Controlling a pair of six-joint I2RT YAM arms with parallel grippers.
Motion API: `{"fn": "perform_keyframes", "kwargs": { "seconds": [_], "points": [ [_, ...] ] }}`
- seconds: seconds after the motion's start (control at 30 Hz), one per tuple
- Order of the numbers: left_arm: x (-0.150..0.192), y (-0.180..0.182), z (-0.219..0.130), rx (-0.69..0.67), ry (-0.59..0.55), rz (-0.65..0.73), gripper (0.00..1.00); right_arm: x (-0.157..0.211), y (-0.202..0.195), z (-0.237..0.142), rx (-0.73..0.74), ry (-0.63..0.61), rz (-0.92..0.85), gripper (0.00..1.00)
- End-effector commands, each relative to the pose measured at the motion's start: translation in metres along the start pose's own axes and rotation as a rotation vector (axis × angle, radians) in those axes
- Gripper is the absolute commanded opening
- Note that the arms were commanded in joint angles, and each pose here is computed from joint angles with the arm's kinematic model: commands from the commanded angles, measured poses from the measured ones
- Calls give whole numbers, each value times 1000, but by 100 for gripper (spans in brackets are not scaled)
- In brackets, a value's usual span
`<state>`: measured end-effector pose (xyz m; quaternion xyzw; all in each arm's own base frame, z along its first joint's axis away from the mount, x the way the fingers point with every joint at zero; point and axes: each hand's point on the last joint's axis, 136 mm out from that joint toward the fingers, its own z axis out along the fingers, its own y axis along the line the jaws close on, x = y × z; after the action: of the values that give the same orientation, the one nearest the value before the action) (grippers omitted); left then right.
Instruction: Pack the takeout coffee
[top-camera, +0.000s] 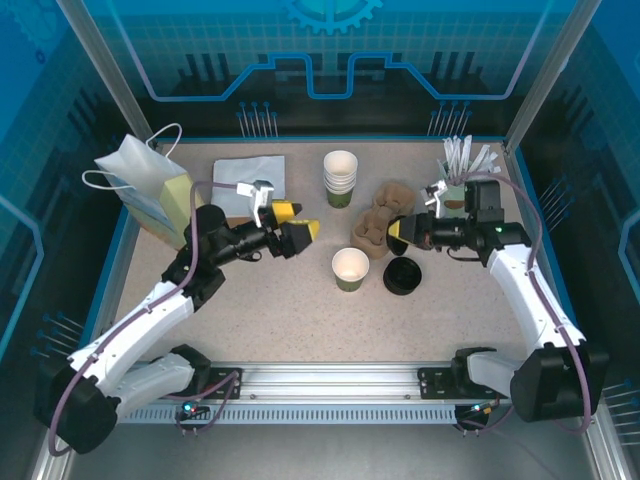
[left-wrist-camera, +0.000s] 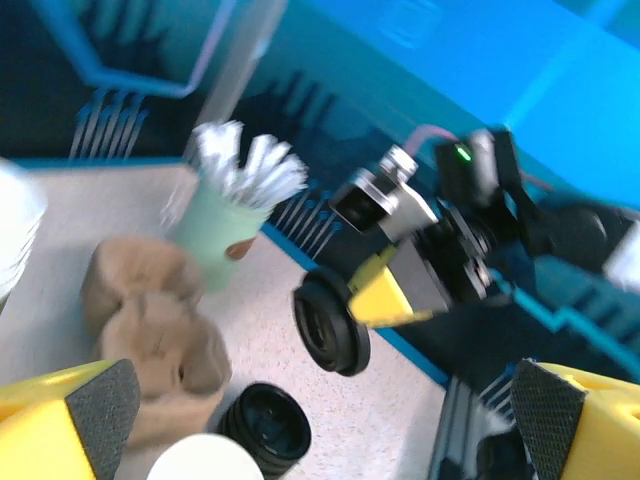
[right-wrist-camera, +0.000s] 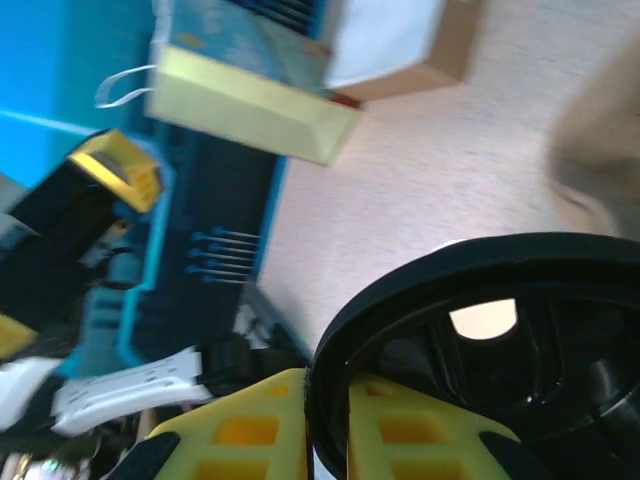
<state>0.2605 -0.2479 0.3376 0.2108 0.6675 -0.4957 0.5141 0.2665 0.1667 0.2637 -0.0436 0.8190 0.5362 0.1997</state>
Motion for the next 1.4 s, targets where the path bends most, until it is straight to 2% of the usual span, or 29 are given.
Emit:
{"fn": "perform_keyframes", "kwargs": {
  "seconds": [0.0,0.1,0.4,0.87,1.37],
  "points": [
    [-16,-58,3,210,-80,472,99,2,64,-16,-219,54,-116,15],
    [-12,-73,10,284,-75,594,99,8,89,-23,-283,85,-178,15],
    [-6,-78,40,366,-67,689,99,19,120,-19,-332,147,-246,15],
    [6,-69,71,418,-41,677,92,29,135,1,-357,216,-272,15],
    [18,-68,77,454,-9,661,84,32,144,2,-380,227,-285,16]
  ]
}}
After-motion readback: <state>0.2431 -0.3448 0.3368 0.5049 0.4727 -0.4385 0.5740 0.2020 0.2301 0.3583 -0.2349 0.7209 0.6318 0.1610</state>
